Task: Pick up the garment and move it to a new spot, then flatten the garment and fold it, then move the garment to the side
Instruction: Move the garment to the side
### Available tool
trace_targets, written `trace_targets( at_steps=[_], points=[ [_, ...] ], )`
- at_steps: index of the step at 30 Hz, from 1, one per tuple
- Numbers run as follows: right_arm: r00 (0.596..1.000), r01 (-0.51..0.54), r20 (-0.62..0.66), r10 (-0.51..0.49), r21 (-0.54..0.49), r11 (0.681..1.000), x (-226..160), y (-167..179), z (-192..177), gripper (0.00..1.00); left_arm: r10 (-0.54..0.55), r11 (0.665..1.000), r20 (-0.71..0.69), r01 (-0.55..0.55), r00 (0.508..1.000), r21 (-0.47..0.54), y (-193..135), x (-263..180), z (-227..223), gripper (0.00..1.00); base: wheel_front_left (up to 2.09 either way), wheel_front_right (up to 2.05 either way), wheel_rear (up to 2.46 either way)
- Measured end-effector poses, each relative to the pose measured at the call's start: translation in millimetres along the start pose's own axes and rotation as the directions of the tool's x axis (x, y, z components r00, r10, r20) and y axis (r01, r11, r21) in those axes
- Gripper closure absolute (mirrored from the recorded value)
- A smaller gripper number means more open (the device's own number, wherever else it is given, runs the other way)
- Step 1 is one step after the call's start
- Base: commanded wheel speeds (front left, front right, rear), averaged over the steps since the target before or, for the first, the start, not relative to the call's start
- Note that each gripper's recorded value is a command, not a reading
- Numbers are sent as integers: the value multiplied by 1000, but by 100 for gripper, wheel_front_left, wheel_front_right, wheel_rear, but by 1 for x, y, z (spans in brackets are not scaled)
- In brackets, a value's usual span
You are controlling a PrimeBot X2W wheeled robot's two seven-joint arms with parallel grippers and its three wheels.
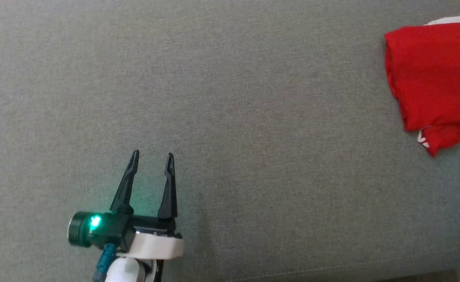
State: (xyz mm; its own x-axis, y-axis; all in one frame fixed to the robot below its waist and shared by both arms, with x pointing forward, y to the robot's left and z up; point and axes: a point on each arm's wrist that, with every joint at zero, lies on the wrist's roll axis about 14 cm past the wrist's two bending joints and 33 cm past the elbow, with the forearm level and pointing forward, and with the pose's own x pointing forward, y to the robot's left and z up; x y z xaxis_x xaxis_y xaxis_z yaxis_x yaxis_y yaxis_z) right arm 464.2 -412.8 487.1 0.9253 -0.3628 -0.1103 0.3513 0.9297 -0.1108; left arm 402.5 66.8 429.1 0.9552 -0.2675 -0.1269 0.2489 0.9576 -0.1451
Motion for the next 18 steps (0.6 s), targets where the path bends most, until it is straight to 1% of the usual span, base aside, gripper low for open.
trace_targets(
  at_steps=[2, 4, 6, 9, 12, 14, 16, 18],
  points=[
    [999, -13, 52, 14, -17, 1000, -2, 7, 14, 0, 1, 1000, 17, -1, 1000, 3, 0, 3, 6, 0, 0, 0, 0],
    [996, -50, 76, 51, -14, 999, -10, 27, 16, 0, 3, 1000, 38, -3, 999, 8, -1, 2, 13, 0, 0, 0, 0],
    [994, -95, 61, 95, 7, 995, -29, 51, 3, 0, 13, 1000, 63, -14, 998, 18, 0, -1, 23, 0, 0, 0, 0],
    [985, -174, 3, 174, 43, 984, -68, 87, -28, 0, 28, 999, 97, -31, 995, 31, 0, -10, 36, 0, 0, 0, 0],
    [959, -281, -13, 282, 72, 957, -109, 126, -43, 0, 49, 998, 102, -52, 994, 27, 2, -25, 39, 0, 0, 0, 0],
    [934, -356, 10, 357, 106, 928, -137, 153, -41, 0, 62, 998, 103, -63, 993, 13, 2, -37, 39, 0, 0, 0, 0],
    [910, -415, 37, 414, 139, 899, -163, 171, -37, 0, 73, 997, 101, -74, 992, 14, 3, -50, 38, 0, 0, 0, 0],
    [891, -455, 66, 450, 153, 877, -185, 179, -31, 0, 96, 995, 116, -99, 989, 16, 6, -62, 42, 0, 0, 0, 0]
  ],
)
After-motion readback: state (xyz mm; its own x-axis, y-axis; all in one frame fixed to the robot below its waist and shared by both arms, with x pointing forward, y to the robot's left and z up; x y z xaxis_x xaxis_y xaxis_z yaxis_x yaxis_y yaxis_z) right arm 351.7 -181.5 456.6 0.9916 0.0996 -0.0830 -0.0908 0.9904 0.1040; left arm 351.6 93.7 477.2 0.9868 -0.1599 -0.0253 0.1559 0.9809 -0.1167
